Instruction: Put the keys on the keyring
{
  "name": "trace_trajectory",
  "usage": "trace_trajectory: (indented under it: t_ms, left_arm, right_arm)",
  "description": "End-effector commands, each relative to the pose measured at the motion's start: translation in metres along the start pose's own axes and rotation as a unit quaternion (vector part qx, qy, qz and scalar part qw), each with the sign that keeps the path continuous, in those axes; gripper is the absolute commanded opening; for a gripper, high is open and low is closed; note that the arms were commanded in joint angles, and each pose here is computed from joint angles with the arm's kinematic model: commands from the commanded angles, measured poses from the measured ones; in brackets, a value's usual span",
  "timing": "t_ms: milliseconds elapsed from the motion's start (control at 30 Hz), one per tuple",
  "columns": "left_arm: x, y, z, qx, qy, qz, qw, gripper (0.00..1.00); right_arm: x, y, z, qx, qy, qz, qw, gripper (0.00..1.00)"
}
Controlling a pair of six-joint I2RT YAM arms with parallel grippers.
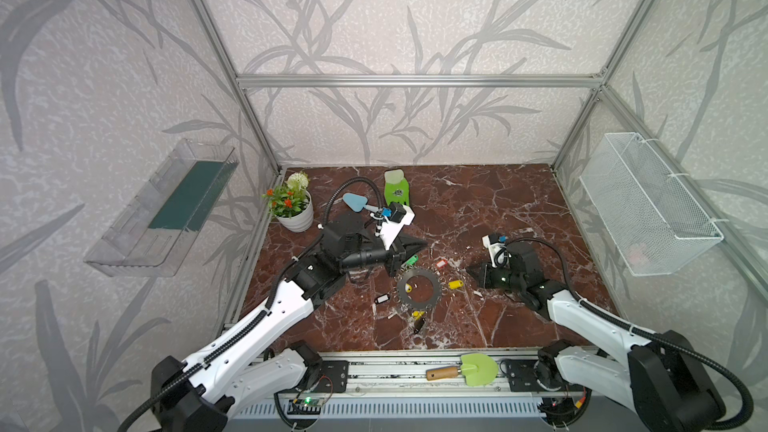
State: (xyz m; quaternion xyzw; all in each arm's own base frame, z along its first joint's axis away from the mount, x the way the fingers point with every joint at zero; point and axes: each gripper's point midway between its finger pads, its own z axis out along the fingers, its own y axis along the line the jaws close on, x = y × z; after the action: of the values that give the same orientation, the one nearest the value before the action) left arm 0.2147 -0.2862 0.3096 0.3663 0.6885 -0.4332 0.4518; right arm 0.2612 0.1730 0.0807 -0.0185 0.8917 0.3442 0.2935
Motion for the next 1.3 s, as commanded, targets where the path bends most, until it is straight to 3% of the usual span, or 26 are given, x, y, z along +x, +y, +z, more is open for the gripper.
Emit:
trace_trajectory:
  t_ms: [0,200,367,600,700,1067,1267]
  left_arm:
    - [0.022,0.012,0.011,-0.017,0.036,-0.033,0.999,0.0]
    - [0.069,0.013,0.044,-0.005,0.123,-0.061,0.991,0.0]
    - [0.092,0.016,0.07,0.0,0.145,-0.082,0.986,0.0]
    - [0.14,0.038,0.089,-0.047,0.242,-0.09,0.965,0.0]
    - [0.148,0.04,0.091,-0.054,0.257,-0.087,0.961,0.02]
    - [0.154,0.044,0.086,-0.075,0.279,-0.078,0.954,0.23]
    - [0.174,0.059,0.083,-0.119,0.331,-0.073,0.933,0.29]
  right_arm:
    - [-0.002,-0.013,0.002,0.017,-0.015,0.024,0.999,0.0]
    - [-0.001,-0.041,-0.005,0.05,-0.029,0.067,0.996,0.0]
    - [-0.004,-0.057,-0.01,0.059,-0.045,0.103,0.992,0.0]
    - [-0.007,-0.078,-0.019,0.08,-0.068,0.151,0.983,0.0]
    - [-0.007,-0.083,-0.019,0.086,-0.068,0.166,0.98,0.0]
    - [-0.014,-0.087,-0.02,0.079,-0.081,0.187,0.976,0.29]
    - [-0.022,-0.075,-0.03,0.063,-0.099,0.172,0.978,0.45]
